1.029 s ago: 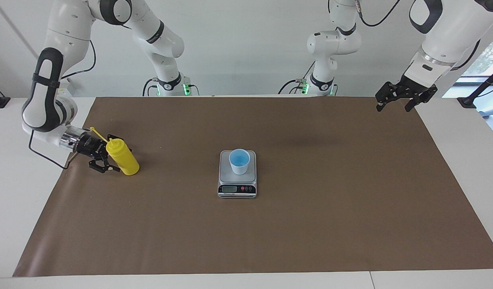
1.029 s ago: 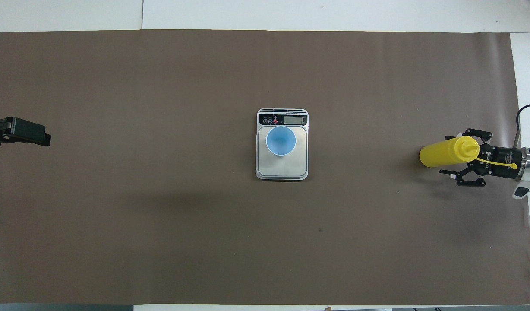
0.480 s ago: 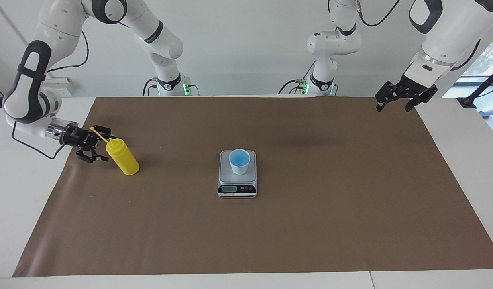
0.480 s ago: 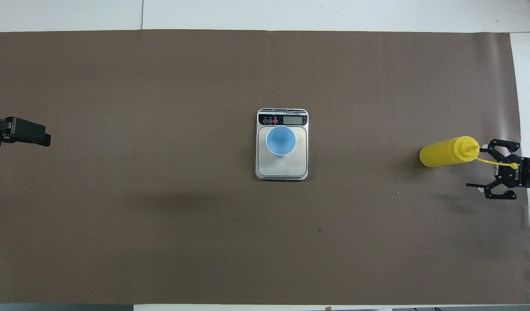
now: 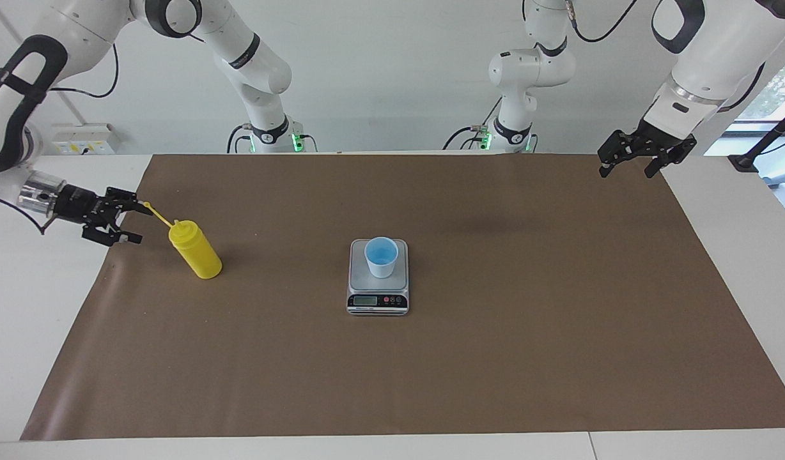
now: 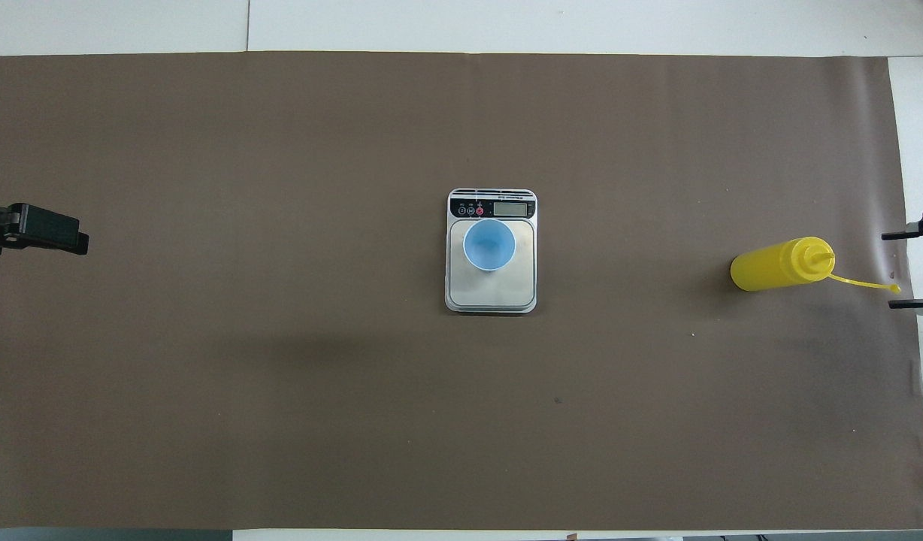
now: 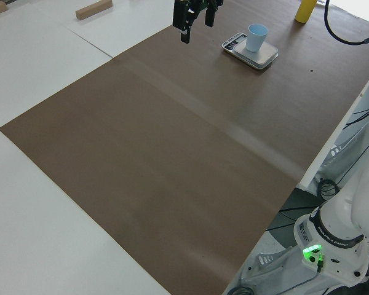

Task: Pour seasoning into cup on scale with both arms

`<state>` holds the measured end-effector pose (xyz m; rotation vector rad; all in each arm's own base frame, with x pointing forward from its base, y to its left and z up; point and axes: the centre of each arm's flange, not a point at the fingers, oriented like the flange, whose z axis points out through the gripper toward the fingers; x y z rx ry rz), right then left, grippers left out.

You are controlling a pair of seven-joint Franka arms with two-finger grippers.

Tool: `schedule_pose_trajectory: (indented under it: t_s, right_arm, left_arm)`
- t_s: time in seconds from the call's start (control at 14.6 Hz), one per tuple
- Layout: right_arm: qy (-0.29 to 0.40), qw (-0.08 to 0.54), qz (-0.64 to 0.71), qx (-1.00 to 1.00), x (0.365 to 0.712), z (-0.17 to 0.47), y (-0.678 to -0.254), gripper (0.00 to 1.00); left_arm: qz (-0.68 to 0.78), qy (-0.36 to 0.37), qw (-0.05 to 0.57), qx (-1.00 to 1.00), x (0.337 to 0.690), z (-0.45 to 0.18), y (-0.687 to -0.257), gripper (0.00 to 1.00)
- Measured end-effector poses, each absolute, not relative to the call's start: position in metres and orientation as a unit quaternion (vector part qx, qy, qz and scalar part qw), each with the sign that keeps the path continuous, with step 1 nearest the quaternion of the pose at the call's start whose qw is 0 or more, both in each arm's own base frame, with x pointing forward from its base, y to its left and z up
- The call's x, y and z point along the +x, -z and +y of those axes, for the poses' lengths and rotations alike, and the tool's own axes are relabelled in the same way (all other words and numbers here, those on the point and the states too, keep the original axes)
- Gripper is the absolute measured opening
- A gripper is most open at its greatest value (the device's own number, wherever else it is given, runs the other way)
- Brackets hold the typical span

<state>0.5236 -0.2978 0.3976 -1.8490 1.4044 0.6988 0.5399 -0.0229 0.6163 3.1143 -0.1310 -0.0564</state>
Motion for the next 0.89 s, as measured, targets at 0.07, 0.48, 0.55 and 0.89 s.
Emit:
schedule_pose_trajectory:
  t_s: [0.07,0.48,0.55,0.89]
  right_arm:
    - [-0.259,0.342,0.544,-0.721,0.528,-0.295,-0.420,1.00]
    - [-0.226,0.225,0.520,-0.792,0.554,-0.198,-0.546,1.00]
    - [-0.214,0.208,0.500,-0.813,0.561,-0.172,-0.565,1.00]
    - [-0.176,0.171,0.444,-0.862,0.563,-0.107,-0.613,1.00]
  left_arm:
    - [-0.042,0.018,0.012,0.999,0.540,-0.023,-0.616,1.00]
    - [-0.042,0.018,0.012,0.999,0.540,-0.023,-0.616,1.00]
    - [-0.042,0.018,0.012,0.999,0.540,-0.023,-0.616,1.00]
    - [-0.042,0.018,0.012,0.999,0.540,-0.023,-0.616,1.00]
